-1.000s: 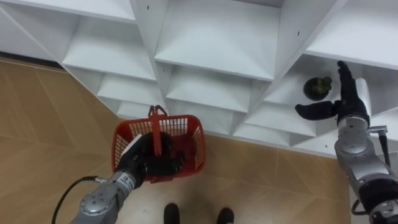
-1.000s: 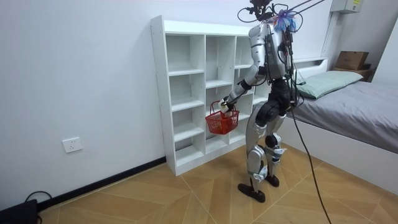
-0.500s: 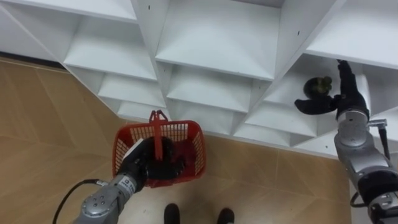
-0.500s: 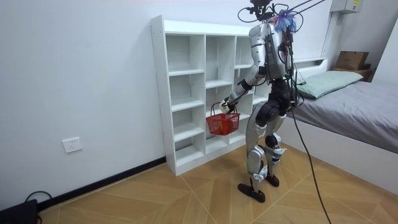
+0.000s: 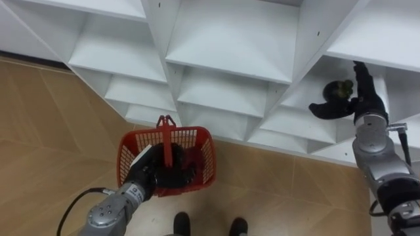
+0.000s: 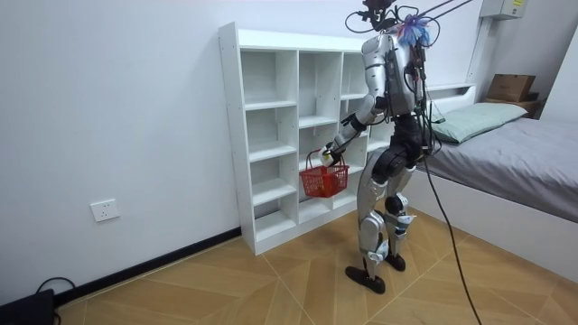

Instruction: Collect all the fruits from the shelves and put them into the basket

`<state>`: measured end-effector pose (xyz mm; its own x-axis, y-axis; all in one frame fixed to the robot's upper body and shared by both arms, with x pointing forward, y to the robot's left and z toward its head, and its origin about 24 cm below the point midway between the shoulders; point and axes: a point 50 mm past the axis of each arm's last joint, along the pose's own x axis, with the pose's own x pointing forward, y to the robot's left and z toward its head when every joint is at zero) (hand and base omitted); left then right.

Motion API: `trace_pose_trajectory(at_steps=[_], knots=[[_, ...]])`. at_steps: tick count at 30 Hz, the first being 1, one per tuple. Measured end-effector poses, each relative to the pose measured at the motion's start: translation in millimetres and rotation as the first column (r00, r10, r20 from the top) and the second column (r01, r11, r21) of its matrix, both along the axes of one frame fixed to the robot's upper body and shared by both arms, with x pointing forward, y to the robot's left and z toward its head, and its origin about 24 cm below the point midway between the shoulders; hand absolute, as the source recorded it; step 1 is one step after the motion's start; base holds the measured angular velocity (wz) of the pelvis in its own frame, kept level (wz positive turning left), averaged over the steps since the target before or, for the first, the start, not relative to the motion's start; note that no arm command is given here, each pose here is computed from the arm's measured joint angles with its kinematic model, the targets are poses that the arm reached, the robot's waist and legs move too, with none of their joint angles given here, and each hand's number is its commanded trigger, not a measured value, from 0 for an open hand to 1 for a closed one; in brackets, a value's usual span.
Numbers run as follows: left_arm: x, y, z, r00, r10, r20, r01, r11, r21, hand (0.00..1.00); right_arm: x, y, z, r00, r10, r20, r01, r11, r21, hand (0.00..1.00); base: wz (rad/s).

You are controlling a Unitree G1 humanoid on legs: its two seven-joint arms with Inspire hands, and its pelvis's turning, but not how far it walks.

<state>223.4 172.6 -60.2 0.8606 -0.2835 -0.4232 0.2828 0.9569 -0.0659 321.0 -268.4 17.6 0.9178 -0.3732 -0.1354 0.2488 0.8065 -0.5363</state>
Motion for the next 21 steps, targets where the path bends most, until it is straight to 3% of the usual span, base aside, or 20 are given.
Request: trace_pose_trajectory(at_steps=[21], knots=[[2.6, -0.2, -1.1, 1.0, 0.029, -0.003, -0.029, 0.999, 0.024, 1.0, -1.0, 2.8, -4.4, 0.999, 0.02, -0.027, -0.02, 1.0, -0.011, 0.0, 0.01]])
